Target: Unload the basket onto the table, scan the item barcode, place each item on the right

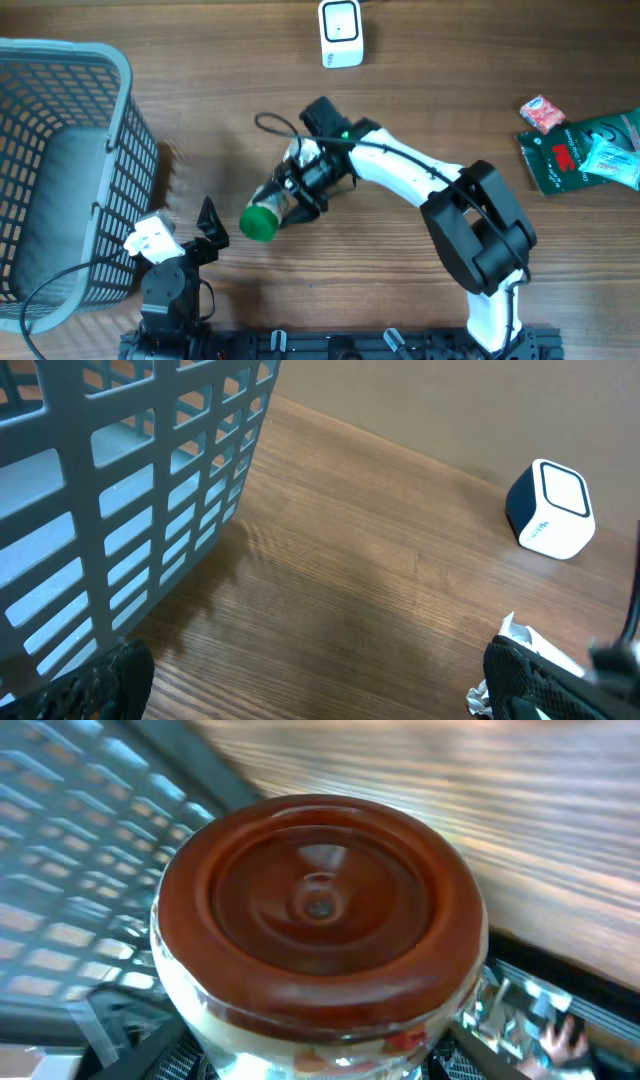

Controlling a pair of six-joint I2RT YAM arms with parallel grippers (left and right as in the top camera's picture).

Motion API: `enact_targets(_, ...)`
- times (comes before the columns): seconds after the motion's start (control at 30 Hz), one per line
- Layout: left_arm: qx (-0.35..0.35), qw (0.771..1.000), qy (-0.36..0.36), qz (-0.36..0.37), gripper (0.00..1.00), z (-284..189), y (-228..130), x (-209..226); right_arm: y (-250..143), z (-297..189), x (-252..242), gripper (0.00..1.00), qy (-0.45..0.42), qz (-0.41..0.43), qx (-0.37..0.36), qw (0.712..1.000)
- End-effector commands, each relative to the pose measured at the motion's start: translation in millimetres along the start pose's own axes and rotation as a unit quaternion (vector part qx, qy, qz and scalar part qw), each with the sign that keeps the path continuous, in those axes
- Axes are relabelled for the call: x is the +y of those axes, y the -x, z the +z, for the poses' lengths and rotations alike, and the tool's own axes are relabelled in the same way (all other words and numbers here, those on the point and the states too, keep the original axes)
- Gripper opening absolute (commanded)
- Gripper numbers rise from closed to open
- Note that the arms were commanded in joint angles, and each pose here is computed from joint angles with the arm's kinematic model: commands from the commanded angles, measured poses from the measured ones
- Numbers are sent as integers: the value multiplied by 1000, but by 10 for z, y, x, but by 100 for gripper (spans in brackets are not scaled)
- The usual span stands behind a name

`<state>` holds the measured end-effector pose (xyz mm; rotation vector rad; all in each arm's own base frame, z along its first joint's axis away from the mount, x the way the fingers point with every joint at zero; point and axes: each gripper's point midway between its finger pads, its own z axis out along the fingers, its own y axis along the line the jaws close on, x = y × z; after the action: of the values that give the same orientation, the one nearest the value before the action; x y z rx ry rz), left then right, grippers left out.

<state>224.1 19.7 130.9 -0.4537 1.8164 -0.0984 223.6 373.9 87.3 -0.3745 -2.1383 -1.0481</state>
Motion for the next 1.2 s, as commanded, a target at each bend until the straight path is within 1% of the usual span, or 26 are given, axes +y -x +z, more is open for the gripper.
enact_targets(0.0,-4,1000,1,-4,100,-2,10,4,-152,107,-291,55,9,40,71,997)
enact_targets(0.07,-4,1000,1,-4,100,-2,10,4,-281,141,-425,55,15,62,111,992)
enact_targets(0.1,-4,1000,1,-3,100,-2,10,4,-328,151,-442,57,18,56,123,991)
enact_targets(0.13,-4,1000,1,-3,100,-2,10,4,-360,163,-445,63,19,46,129,990)
enact_targets(0.17,-4,1000,1,-3,100,-2,10,5,-371,175,-448,70,18,42,131,990)
enact_targets(0.3,-4,1000,1,-3,100,-2,10,4,-271,207,-512,71,-2,60,99,993)
enact_targets(0.37,-4,1000,1,-4,100,-2,10,4,-133,220,-589,80,-22,74,58,995)
enact_targets(0.5,-4,1000,1,-3,100,-2,10,4,128,207,-731,82,-59,64,-20,996)
enact_targets(0.57,-4,1000,1,-3,100,-2,10,4,186,115,-727,86,-71,47,-59,995)
enact_targets(0.63,-4,1000,1,-4,100,-2,10,4,176,-48,-660,89,-81,28,-98,992)
enact_targets(0.67,-4,1000,1,-4,100,-2,10,5,156,-223,-588,91,-91,9,-136,987)
enact_targets(0.7,-4,1000,1,-3,100,-2,10,4,85,-418,-471,95,-91,-19,-170,981)
enact_targets(0.77,-4,1000,1,-4,100,-2,10,4,-96,-664,-289,95,-82,-83,-206,972)
enact_targets(0.8,-4,1000,1,-3,100,-2,10,4,-190,-795,-240,97,-90,-128,-233,960)
enact_targets(0.83,-4,1000,1,-3,100,-2,10,4,-255,-936,-233,99,-118,-192,-268,937)
enact_targets(0.87,-4,1000,1,-3,100,-2,10,4,-269,-1100,-309,100,-171,-240,-313,903)
enact_targets(0.9,-4,1000,1,-4,100,-2,10,4,-250,-1321,-467,100,-252,-270,-365,854)
enact_targets(0.93,-4,1000,1,-3,100,-2,10,4,-254,-1429,-577,100,-305,-285,-384,823)
enact_targets(0.97,-4,1000,1,-3,100,-2,10,4,-277,-1459,-684,100,-348,-290,-387,803)
enact_targets(1.03,-4,1000,1,-3,100,-2,10,4,-311,-1262,-688,100,-355,-323,-370,795)
enact_targets(1.17,-4,1000,1,-3,100,-2,10,4,-365,-661,-472,100,-334,-453,-353,748)
